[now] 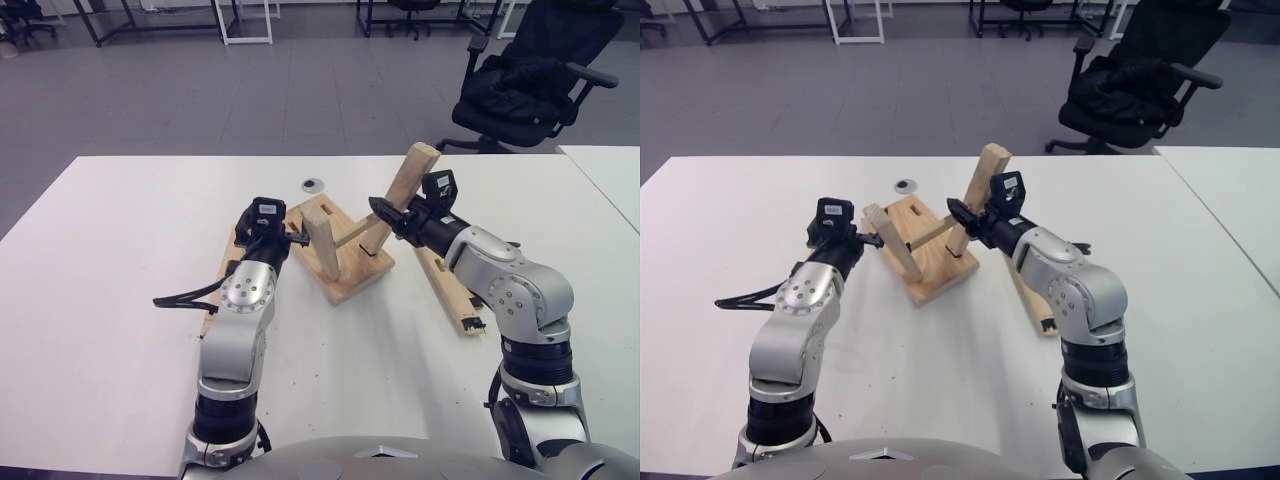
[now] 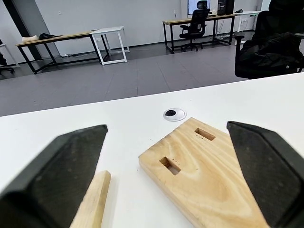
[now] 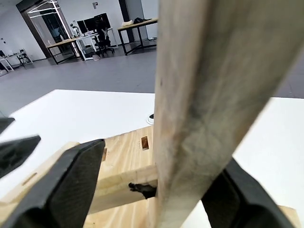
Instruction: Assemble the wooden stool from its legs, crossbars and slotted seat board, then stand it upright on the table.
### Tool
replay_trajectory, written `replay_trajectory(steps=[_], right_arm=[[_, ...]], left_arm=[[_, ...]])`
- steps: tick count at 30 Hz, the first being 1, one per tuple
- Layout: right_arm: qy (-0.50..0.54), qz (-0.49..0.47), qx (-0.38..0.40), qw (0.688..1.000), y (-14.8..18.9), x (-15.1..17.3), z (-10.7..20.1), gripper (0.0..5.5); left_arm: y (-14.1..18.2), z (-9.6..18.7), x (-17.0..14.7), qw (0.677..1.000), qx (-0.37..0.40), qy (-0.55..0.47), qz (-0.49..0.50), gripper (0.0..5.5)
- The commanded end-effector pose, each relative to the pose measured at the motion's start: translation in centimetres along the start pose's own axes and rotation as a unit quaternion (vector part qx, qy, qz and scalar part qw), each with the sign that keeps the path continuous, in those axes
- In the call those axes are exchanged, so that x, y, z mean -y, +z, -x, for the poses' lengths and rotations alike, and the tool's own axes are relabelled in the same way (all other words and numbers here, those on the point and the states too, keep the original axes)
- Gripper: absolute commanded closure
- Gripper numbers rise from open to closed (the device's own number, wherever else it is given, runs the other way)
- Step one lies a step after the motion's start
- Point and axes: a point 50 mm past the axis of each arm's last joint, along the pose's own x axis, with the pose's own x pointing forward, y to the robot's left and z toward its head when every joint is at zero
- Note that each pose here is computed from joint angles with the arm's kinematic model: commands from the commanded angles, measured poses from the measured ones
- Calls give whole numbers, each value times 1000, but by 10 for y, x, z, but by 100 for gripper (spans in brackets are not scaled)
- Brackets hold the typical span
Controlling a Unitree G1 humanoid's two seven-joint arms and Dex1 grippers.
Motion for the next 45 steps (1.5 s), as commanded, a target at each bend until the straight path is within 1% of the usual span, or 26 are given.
replay_trajectory(steps=[1,4,6,8,10,13,14,16,19,20,21,23,24,25,26,28,30,32,35,37,39,42,45], right_arm=[[25,-3,6,1000,-5,-20,3,231],[23,-7,23,999,-5,-23,6,231],[20,-19,43,999,-3,-17,14,231],[44,-25,53,997,-4,-12,28,231],[85,-28,39,995,-10,-10,42,231],[128,-3,19,992,-13,-10,56,231],[134,10,14,991,-12,-8,59,231],[133,33,21,990,-6,-1,71,231],[151,19,42,987,4,8,90,231],[156,15,21,987,-1,15,100,231],[165,15,-19,986,-12,21,111,231],[179,16,-81,980,-28,30,126,231],[164,25,-87,982,-30,36,125,231],[126,39,-76,988,-28,47,117,231],[114,53,-51,991,-23,48,105,231],[53,71,5,996,-9,49,74,231],[33,74,67,994,7,39,56,231],[55,53,102,992,9,18,50,231],[62,69,97,991,-2,-1,46,231],[71,89,98,989,-7,-16,46,231],[75,135,72,985,-16,-28,44,231],[83,166,80,979,-10,-36,39,231],[88,171,87,977,-5,-40,35,231]], left_arm=[[12,-6,23,999,22,-36,35,87],[7,-4,21,999,21,-30,32,87],[4,-3,8,1000,23,-8,13,87],[2,-1,-9,999,29,16,-24,87],[-2,0,-21,998,30,30,-55,87],[-5,4,-30,997,30,47,-54,87],[-6,8,-34,996,29,53,-59,87],[-14,26,-47,994,13,77,-74,87],[-24,52,-73,983,-1,121,-141,87],[-26,60,-79,980,-4,130,-154,87],[-27,68,-82,980,-4,131,-150,87],[-23,76,-74,989,11,111,-97,87],[-20,76,-68,992,17,99,-78,87],[-17,75,-62,994,25,86,-54,87],[-12,69,-52,997,38,70,-21,87],[-4,60,-36,997,55,51,18,87],[3,59,-32,996,64,51,31,87],[7,59,-31,996,71,52,21,87],[9,58,-32,995,74,64,21,87],[6,51,-30,994,69,74,31,87],[10,42,-17,995,79,55,28,87],[13,35,-5,995,93,22,-11,87],[13,30,7,995,101,-10,-14,87]])
